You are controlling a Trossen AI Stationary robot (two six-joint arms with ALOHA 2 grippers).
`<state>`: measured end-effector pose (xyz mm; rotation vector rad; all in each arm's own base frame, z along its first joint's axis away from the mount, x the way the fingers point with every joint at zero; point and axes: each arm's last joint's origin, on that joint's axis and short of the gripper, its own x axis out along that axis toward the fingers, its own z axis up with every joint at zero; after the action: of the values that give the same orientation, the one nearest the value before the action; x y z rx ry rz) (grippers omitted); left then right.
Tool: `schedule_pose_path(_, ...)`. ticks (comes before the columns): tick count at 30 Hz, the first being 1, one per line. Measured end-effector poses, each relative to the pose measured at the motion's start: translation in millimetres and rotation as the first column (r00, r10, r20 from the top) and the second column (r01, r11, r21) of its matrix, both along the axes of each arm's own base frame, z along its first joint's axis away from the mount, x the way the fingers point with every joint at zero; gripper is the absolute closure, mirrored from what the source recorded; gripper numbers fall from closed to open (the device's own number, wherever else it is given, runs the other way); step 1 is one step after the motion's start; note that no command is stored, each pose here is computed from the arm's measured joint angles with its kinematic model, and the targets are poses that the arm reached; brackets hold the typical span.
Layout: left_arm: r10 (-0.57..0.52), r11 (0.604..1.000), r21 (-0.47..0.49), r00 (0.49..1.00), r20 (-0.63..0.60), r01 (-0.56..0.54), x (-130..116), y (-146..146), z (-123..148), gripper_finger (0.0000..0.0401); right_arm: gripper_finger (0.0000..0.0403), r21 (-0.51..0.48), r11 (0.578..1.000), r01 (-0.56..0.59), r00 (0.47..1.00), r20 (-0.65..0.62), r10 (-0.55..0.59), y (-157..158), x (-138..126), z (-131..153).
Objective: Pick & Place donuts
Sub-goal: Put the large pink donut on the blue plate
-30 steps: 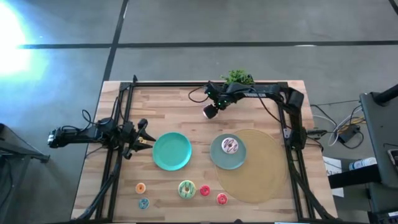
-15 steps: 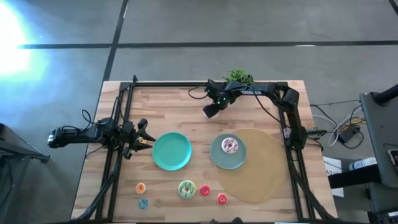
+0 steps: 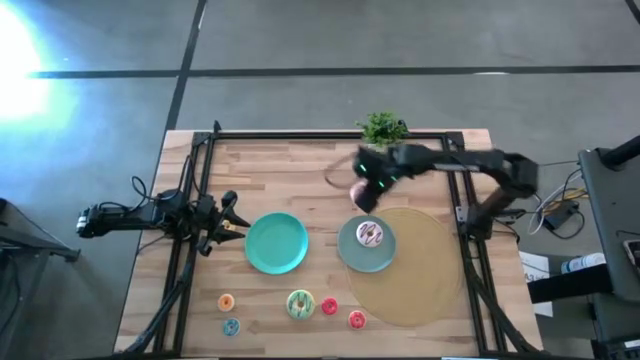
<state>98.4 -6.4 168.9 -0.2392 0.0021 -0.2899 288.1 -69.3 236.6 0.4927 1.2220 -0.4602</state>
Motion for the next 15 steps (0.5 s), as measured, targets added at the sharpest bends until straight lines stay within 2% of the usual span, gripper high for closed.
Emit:
schedule_pose_path(3, -0.001, 1.000, 0.000, 1.000, 0.000, 0.001, 0, 0, 0, 0.0281, 0.0389, 0.020, 0.999, -0.040, 0.999, 0.022, 0.039, 39, -23, -11)
schedule_pose_path(7, -0.001, 1.000, 0.000, 1.000, 0.000, 0.001, 0, 0, 0, 0.0281, 0.0389, 0.011, 1.000, -0.027, 0.993, 0.117, 0.025, 78, -39, -22)
schedule_pose_path(11, 0.000, 1.000, 0.000, 1.000, 0.000, 0.000, 0, 0, 0, 0.0281, 0.0389, 0.016, 0.996, -0.084, 0.983, 0.167, 0.080, 104, -42, -34)
schedule_pose_path(15, 0.000, 1.000, 0.000, 1.000, 0.000, 0.000, 0, 0, 0, 0.0281, 0.0372, 0.017, 0.991, -0.129, 0.986, 0.107, 0.127, 116, -43, -51)
